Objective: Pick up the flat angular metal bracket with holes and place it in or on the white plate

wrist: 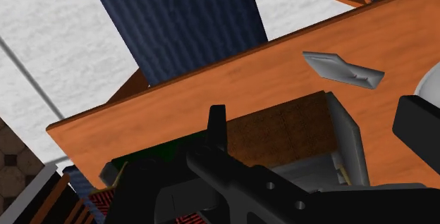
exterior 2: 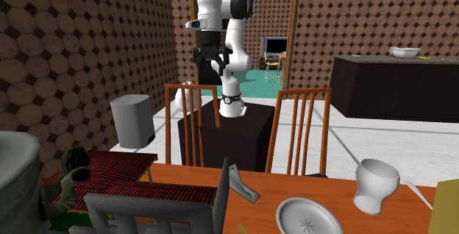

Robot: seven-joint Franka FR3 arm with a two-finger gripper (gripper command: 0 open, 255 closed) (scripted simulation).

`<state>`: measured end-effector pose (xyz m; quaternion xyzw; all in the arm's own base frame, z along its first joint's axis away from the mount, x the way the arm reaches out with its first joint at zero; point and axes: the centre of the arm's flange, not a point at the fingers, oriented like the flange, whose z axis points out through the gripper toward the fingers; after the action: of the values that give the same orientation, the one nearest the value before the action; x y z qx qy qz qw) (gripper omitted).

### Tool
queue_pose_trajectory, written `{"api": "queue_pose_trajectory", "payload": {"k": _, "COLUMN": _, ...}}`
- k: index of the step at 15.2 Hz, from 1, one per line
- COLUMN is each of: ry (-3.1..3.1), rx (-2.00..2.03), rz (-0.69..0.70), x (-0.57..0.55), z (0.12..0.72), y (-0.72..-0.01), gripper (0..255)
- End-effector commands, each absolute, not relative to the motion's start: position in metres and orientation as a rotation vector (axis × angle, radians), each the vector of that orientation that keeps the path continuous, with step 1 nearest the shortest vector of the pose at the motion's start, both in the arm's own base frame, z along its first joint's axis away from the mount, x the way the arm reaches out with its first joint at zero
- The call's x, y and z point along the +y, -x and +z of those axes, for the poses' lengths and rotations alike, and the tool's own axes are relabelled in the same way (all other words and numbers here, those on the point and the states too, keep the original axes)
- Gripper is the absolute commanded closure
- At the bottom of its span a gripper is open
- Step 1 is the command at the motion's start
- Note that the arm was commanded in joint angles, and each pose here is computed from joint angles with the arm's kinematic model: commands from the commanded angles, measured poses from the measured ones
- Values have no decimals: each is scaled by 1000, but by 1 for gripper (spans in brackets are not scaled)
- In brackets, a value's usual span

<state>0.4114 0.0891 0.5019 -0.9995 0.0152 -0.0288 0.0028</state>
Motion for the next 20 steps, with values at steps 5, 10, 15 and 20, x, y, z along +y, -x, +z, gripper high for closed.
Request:
{"api": "queue_pose_trajectory", "payload": {"k": 5, "ry": 3136, "rx": 15, "rz": -69, "x": 136, "z": 448, "y": -453, "gripper": 0}}
{"api": "queue_pose_trajectory", "payload": {"k": 10, "ry": 3137, "rx": -12, "rz": -50, "x": 175, "z": 404, "y": -484, "gripper": 0}}
{"api": "queue_pose_trajectory", "payload": {"k": 15, "ry": 3139, "rx": -39, "rz": -31, "x": 215, "z": 360, "y": -515, "gripper": 0}}
{"api": "queue_pose_trajectory", "payload": {"k": 20, "ry": 3140, "rx": -66, "rz": -12, "x": 255, "z": 315, "y": -544, "gripper": 0}}
